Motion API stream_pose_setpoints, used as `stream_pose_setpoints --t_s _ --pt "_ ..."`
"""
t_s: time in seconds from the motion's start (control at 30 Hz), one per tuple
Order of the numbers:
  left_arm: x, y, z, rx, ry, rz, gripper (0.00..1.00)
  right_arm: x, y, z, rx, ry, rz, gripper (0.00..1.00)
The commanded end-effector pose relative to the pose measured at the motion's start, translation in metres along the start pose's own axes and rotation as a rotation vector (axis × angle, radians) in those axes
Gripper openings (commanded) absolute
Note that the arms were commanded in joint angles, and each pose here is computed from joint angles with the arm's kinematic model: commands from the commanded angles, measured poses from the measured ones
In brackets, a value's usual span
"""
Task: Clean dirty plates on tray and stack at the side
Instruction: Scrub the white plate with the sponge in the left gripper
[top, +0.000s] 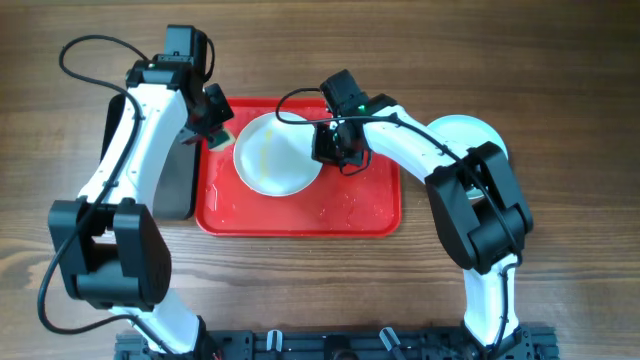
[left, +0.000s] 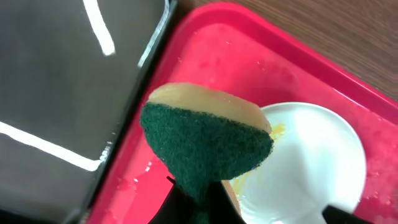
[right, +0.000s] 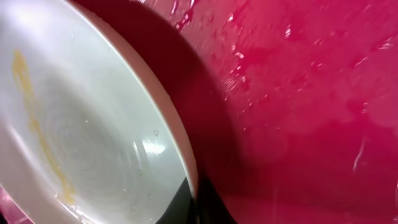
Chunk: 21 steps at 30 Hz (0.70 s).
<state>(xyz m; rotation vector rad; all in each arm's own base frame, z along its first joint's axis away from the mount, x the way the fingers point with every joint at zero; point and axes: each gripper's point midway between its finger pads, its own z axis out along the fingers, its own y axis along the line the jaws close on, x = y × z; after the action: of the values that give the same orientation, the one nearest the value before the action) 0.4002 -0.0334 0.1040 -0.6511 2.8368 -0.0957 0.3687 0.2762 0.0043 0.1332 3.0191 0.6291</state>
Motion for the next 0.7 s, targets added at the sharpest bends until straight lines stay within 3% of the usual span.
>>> stream_pose_setpoints --t_s 0.0,0.1,0.37,0.67 --pt "0.014 -0.014 0.024 0.029 0.077 0.037 0.04 0.013 -0.005 0.012 -0.001 0.054 -0.081 0.04" --pt "0.022 -0.027 0.043 0.027 0.098 0.096 0.04 0.014 -0.006 0.014 0.002 0.058 -0.101 0.04" --pt "0.058 -0.053 0.076 0.018 0.181 0.439 0.04 0.012 -0.007 0.021 0.002 0.055 -0.104 0.04" --pt "0.073 -0.038 0.085 -0.080 0.199 0.498 0.04 0.011 -0.006 0.021 -0.005 0.050 -0.125 0.04"
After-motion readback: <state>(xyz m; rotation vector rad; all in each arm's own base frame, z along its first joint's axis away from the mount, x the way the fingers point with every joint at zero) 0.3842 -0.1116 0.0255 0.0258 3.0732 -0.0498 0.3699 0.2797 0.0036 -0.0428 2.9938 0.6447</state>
